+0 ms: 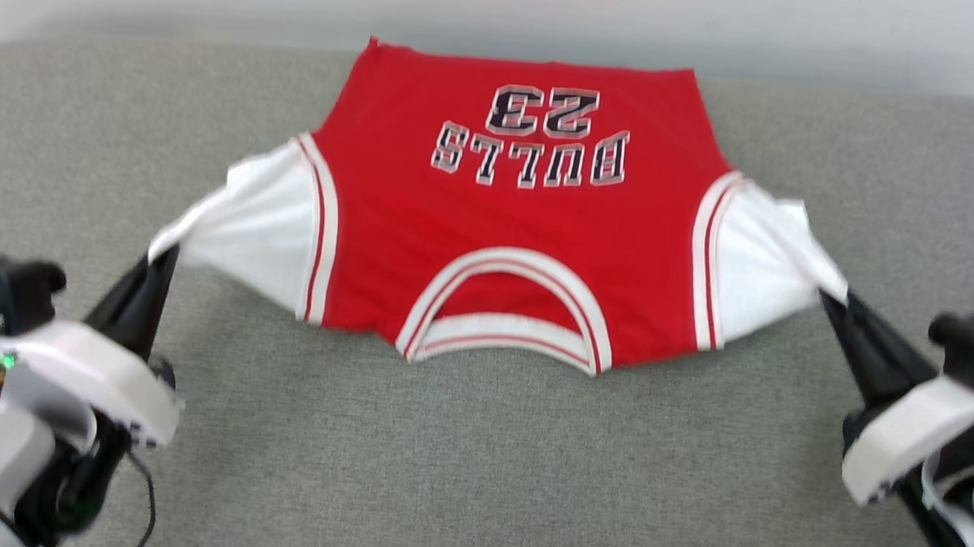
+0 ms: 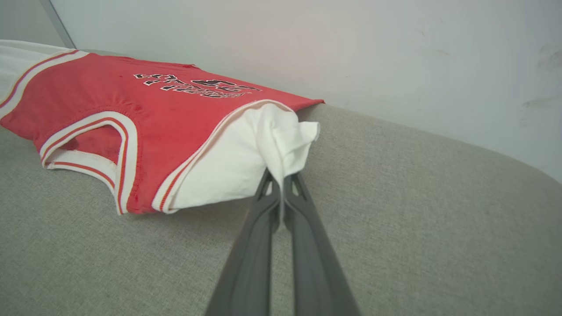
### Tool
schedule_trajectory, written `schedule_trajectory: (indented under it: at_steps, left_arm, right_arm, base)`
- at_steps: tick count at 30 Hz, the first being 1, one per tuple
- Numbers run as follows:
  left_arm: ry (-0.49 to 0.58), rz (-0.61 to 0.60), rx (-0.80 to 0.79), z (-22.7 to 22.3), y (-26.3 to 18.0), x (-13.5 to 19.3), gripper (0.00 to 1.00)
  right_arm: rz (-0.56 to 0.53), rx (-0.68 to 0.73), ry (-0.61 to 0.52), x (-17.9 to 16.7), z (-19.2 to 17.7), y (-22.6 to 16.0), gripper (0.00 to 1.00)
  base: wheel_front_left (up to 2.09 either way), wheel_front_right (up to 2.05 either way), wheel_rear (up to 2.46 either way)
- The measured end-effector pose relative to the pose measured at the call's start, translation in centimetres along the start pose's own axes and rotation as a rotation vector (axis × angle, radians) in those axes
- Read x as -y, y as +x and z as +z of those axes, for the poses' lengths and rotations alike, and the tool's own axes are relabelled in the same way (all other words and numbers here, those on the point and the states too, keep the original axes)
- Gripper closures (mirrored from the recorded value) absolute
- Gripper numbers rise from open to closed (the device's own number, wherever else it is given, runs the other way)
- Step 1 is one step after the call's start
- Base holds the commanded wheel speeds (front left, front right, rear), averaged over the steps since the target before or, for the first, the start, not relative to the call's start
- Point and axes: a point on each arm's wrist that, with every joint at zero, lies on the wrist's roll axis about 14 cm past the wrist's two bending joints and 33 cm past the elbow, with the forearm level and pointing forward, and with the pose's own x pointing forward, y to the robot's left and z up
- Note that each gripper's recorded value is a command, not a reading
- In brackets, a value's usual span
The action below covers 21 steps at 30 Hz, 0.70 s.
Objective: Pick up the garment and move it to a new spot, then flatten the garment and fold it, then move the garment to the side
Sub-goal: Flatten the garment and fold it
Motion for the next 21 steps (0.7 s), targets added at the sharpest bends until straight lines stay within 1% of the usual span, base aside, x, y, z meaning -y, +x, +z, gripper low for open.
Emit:
schedule_trajectory:
  at_steps: [5,8,16,21]
  left_arm:
    - [-0.041,0.038,-0.045,-1.9,-4.1,0.1,1.0]
    - [-0.043,0.072,-0.076,-3.1,-6.5,-0.4,1.0]
    - [-0.117,0.153,-0.154,-6.8,-11.9,-0.8,1.0]
    - [-0.149,0.204,-0.216,-9.4,-14.8,-1.4,1.0]
  right_arm:
    - [-0.032,-0.054,0.043,-0.7,-1.9,-4.0,1.0]
    - [-0.056,-0.081,0.062,-0.8,-2.8,-6.2,1.0]
    - [-0.101,-0.187,0.086,-1.6,-6.0,-11.6,1.0]
    - [-0.13,-0.287,0.113,-1.9,-8.9,-14.9,1.0]
  base:
    - [0.0,0.0,0.0]
    - [0.0,0.0,0.0]
    - [0.0,0.0,0.0]
    - [0.0,0.0,0.0]
